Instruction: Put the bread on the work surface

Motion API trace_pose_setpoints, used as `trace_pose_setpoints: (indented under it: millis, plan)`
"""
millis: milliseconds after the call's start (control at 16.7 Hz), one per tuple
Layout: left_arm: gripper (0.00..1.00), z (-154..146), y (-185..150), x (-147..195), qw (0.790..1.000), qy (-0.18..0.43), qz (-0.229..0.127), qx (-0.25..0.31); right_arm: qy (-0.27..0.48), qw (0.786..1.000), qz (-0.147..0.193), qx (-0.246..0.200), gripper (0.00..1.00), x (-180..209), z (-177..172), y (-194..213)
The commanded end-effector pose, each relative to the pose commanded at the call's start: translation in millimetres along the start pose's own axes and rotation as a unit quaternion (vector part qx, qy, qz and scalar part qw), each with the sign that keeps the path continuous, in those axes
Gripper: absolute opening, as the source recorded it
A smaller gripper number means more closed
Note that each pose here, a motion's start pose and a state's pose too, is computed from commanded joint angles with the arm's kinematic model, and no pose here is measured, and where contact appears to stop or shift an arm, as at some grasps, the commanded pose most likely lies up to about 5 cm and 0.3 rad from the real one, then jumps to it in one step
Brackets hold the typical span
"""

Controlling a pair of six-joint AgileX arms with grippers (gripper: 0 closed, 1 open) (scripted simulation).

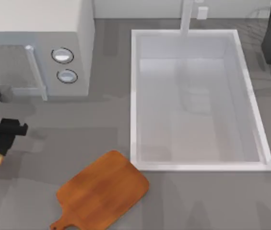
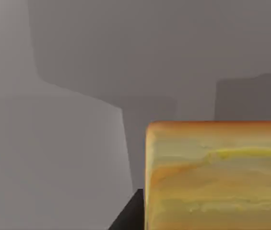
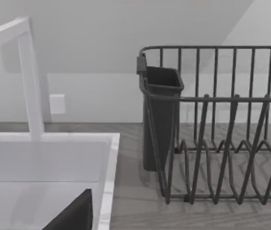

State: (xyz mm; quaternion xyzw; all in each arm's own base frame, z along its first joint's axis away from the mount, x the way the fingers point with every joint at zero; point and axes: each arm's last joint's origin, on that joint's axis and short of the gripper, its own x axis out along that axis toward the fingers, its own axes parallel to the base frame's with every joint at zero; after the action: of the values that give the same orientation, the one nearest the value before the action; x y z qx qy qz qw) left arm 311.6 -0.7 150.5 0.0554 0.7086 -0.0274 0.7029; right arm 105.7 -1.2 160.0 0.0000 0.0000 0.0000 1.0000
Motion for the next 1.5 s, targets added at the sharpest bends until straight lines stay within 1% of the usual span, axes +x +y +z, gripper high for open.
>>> trace_pose_setpoints:
  millis: [240,360,540,840,960,1080,1260,1380,1500]
  plan:
    - [0.0,3,3,-48,1.0,-0.029,-0.002,0.001,0.0,1.0,0.0,0.0,1.0,0,0,0]
    - [0.0,6,4,-60,1.0,-0.025,-0.009,0.01,0.0,1.0,0.0,0.0,1.0,0,0,0]
    - [0.0,9,4,-63,1.0,-0.008,-0.019,0.017,0.0,1.0,0.0,0.0,1.0,0,0,0]
    - [0.0,8,4,-63,1.0,-0.009,-0.018,0.018,0.0,1.0,0.0,0.0,1.0,0,0,0]
    - [0.0,7,2,-59,1.0,-0.001,-0.023,0.005,0.0,1.0,0.0,0.0,1.0,0,0,0]
    - [0.0,6,-2,-50,0.999,0.015,-0.031,-0.027,0.0,1.0,0.0,0.0,1.0,0,0,0]
    - [0.0,2,-12,-34,0.993,0.042,-0.041,-0.106,0.0,1.0,0.0,0.0,1.0,0,0,0]
    - [0.0,-1,-21,-22,0.98,0.066,-0.041,-0.181,0.0,1.0,0.0,0.0,1.0,0,0,0]
    - [0.0,-6,-32,-10,0.958,0.088,-0.033,-0.27,0.0,1.0,0.0,0.0,1.0,0,0,0]
